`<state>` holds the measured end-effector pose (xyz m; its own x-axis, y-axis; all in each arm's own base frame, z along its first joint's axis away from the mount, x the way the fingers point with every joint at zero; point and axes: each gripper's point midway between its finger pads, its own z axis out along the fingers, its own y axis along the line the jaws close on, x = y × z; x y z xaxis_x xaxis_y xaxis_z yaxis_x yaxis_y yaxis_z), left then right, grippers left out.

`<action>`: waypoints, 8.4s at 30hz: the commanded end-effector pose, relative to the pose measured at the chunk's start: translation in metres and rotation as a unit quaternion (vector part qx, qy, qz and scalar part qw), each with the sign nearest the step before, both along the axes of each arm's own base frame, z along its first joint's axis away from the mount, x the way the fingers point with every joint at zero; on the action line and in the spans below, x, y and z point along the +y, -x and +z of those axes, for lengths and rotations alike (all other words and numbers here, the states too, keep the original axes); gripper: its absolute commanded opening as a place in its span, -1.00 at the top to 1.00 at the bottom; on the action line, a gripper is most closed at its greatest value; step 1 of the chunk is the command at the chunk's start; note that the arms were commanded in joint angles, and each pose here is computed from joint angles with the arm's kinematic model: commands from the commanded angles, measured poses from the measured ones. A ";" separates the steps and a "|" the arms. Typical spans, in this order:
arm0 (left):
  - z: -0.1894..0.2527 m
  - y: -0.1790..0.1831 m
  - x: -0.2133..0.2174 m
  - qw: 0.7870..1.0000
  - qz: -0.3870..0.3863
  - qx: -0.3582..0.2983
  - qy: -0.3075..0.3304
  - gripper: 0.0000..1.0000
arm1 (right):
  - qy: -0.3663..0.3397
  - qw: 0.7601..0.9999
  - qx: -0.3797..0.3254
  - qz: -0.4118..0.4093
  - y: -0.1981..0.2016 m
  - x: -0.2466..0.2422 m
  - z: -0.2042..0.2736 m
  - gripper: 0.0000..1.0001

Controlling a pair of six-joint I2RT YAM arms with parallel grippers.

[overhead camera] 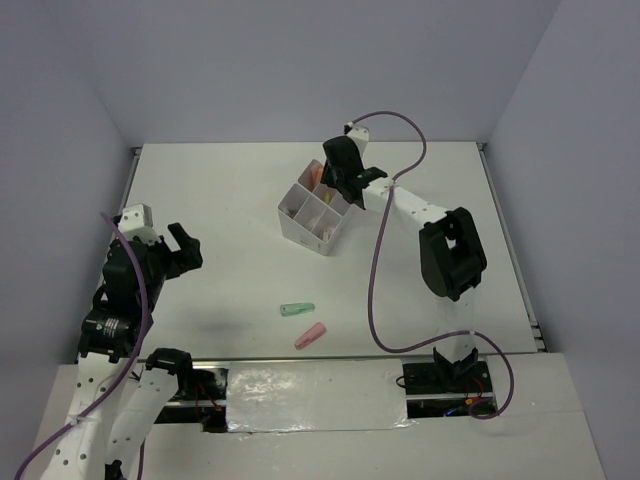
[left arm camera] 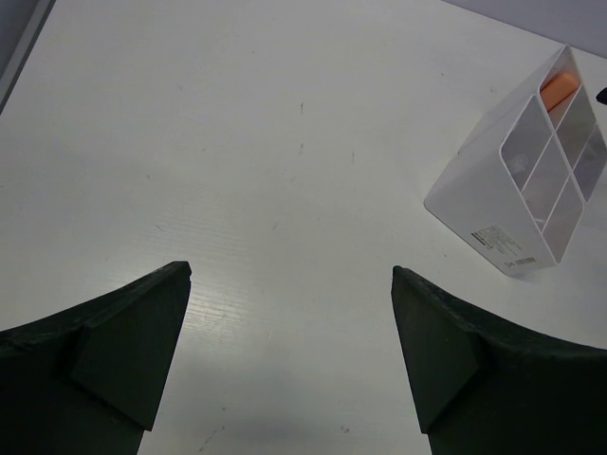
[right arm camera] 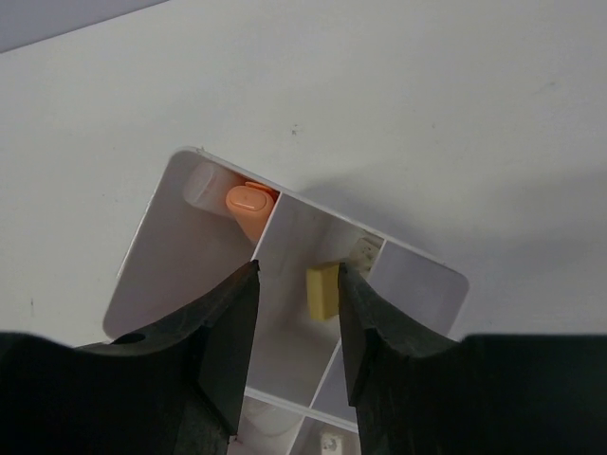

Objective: Sort the stationery into containers
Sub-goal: Place the stationery in the storage box, then pick up the pen from the center of the board, then place the pen in the storage box, then pick up the pen from the corner of the board, then place the pen at the center of the board.

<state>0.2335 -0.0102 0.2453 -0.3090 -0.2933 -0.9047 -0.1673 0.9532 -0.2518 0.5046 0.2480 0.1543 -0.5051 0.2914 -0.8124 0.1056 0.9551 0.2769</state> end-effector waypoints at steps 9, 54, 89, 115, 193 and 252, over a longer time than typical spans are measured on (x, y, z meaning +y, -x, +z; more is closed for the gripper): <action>0.010 -0.004 -0.001 1.000 -0.006 -0.024 -0.003 -0.99 | 0.010 0.999 -0.044 0.030 0.017 0.017 0.039 -0.23; 0.009 -0.002 0.002 1.000 0.004 -0.024 -0.002 -0.99 | 0.258 0.672 0.112 0.686 0.332 0.123 -0.108 -0.78; 0.012 -0.002 0.000 1.000 -0.004 -0.030 -0.001 -0.99 | 0.102 0.920 -0.223 0.305 0.181 0.056 0.096 1.00; 0.012 -0.002 -0.006 0.999 -0.020 -0.032 0.000 -0.99 | -0.046 0.986 -0.158 -0.013 0.020 -0.030 0.027 1.00; 0.013 0.001 0.003 1.000 0.010 -0.029 0.000 -0.99 | -0.019 0.979 0.149 -0.137 0.345 0.066 -0.080 -0.90; 0.016 0.002 -0.006 0.999 -0.018 -0.039 0.002 -0.99 | 0.070 0.971 -0.226 0.045 0.037 -0.035 0.080 1.00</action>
<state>0.2259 -0.0117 0.2509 -0.2744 -0.2950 -0.9152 -0.1477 0.9534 -0.2630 0.4449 0.2069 0.2020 -0.2140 0.1779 -0.9605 -0.0178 0.9824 0.1860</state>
